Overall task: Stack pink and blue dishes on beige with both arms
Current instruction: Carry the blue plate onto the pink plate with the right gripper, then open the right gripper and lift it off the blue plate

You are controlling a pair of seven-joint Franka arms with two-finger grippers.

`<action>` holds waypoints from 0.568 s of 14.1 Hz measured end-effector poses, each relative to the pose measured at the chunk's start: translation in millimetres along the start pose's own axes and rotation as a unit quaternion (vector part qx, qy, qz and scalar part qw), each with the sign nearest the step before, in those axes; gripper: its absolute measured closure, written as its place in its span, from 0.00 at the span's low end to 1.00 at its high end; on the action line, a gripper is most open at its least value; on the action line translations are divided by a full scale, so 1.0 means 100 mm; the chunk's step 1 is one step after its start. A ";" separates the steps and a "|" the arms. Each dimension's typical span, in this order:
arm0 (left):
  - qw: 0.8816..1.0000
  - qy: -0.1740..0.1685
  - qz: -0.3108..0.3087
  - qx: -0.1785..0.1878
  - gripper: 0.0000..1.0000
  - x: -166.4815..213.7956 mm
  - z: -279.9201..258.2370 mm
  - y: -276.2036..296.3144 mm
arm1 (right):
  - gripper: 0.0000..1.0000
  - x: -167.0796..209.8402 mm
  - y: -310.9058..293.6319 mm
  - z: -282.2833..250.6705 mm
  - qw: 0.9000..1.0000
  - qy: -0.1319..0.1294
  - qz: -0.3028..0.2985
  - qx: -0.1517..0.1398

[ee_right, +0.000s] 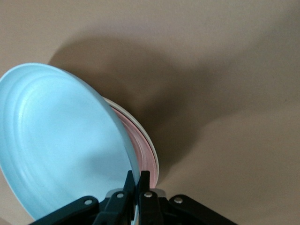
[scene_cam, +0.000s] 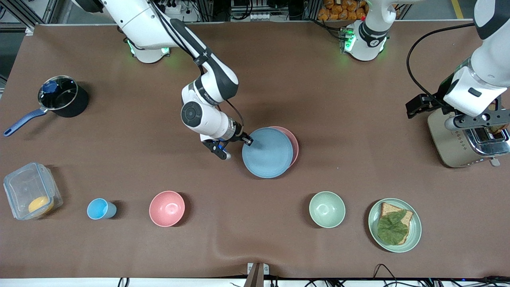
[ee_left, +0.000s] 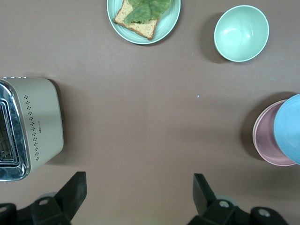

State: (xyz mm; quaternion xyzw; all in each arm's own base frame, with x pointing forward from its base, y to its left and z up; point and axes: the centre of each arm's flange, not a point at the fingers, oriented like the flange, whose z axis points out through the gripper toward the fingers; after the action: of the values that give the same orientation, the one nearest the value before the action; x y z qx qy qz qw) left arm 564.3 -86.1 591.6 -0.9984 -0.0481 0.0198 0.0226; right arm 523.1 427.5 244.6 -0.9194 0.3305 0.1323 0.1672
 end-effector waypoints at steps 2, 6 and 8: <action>1.000 0.000 0.000 0.000 0.00 0.00 0.00 0.00 | 0.94 -0.07 -0.01 0.04 1.000 0.001 0.005 -0.001; 1.000 0.000 0.001 0.000 0.00 0.00 0.00 0.01 | 0.94 -0.17 -0.01 0.09 1.000 0.001 0.008 -0.002; 1.000 0.000 0.002 0.000 0.00 0.00 0.00 0.02 | 0.79 -0.11 -0.01 0.07 1.000 0.005 0.012 0.000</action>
State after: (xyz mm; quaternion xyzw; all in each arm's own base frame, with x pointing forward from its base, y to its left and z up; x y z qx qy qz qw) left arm 564.0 -88.1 591.5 -0.9985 -0.0463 0.0199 0.0226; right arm 514.5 436.7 242.5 -0.9161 0.3424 0.1296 0.1636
